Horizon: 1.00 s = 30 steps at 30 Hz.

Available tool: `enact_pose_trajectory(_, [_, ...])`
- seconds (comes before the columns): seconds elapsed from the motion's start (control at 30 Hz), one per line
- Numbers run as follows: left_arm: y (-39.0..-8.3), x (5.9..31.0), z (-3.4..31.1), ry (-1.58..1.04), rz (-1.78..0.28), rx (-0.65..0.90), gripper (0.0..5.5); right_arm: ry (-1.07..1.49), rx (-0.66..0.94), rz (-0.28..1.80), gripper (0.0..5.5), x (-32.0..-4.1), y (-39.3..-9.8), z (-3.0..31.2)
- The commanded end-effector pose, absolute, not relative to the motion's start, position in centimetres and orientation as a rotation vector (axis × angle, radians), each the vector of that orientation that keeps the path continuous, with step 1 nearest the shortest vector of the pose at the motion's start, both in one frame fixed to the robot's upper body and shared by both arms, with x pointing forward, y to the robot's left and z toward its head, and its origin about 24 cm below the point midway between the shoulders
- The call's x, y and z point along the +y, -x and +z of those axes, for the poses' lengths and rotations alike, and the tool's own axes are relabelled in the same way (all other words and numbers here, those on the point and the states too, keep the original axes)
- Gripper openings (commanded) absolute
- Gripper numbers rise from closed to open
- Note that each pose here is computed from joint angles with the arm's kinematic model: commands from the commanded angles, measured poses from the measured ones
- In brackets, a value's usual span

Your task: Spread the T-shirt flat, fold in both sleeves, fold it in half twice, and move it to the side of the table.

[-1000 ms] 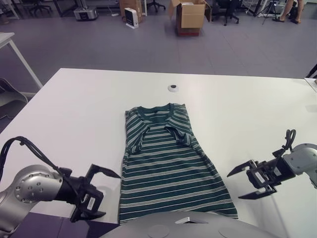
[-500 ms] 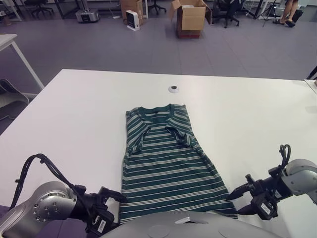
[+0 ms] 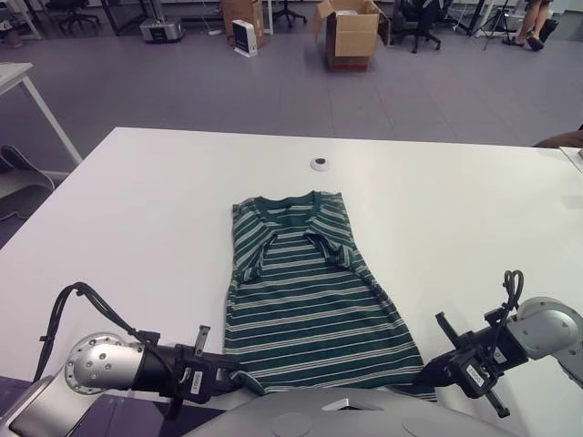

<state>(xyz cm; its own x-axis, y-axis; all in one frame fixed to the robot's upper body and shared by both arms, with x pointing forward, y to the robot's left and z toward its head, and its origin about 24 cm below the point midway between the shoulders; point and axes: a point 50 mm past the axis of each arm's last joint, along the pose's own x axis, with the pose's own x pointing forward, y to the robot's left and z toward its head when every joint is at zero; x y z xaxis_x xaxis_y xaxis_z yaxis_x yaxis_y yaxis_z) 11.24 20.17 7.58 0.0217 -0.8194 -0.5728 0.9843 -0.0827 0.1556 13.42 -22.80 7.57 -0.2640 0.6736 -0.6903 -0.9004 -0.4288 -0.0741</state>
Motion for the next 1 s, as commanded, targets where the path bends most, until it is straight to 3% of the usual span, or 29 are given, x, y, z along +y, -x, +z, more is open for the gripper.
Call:
enact_pose_trajectory(0.03, [-12.2,20.1,8.6,-0.545,-1.493,0.325,0.26,0.814,0.438,1.845,0.0,-23.5,-14.5,8.5])
enact_pose_trajectory(0.2, [-12.0,20.8,8.6,-0.53,-1.505,0.375,0.05,0.94,0.474,1.867,0.84,-25.3,-14.9,9.2])
enact_pose_trajectory(0.4, [-11.7,21.0,8.4,-0.521,-1.518,0.404,0.04,0.942,0.365,1.916,1.76,-24.0,-13.4,8.4])
enact_pose_trajectory(0.73, [-12.4,21.4,8.4,-0.46,-1.468,0.42,0.04,0.994,0.348,1.913,1.76,-23.2,-12.4,6.1])
enact_pose_trajectory(1.0, [-12.6,21.4,8.3,-0.449,-1.452,0.426,0.04,0.915,0.406,1.88,0.47,-22.9,-11.9,5.5])
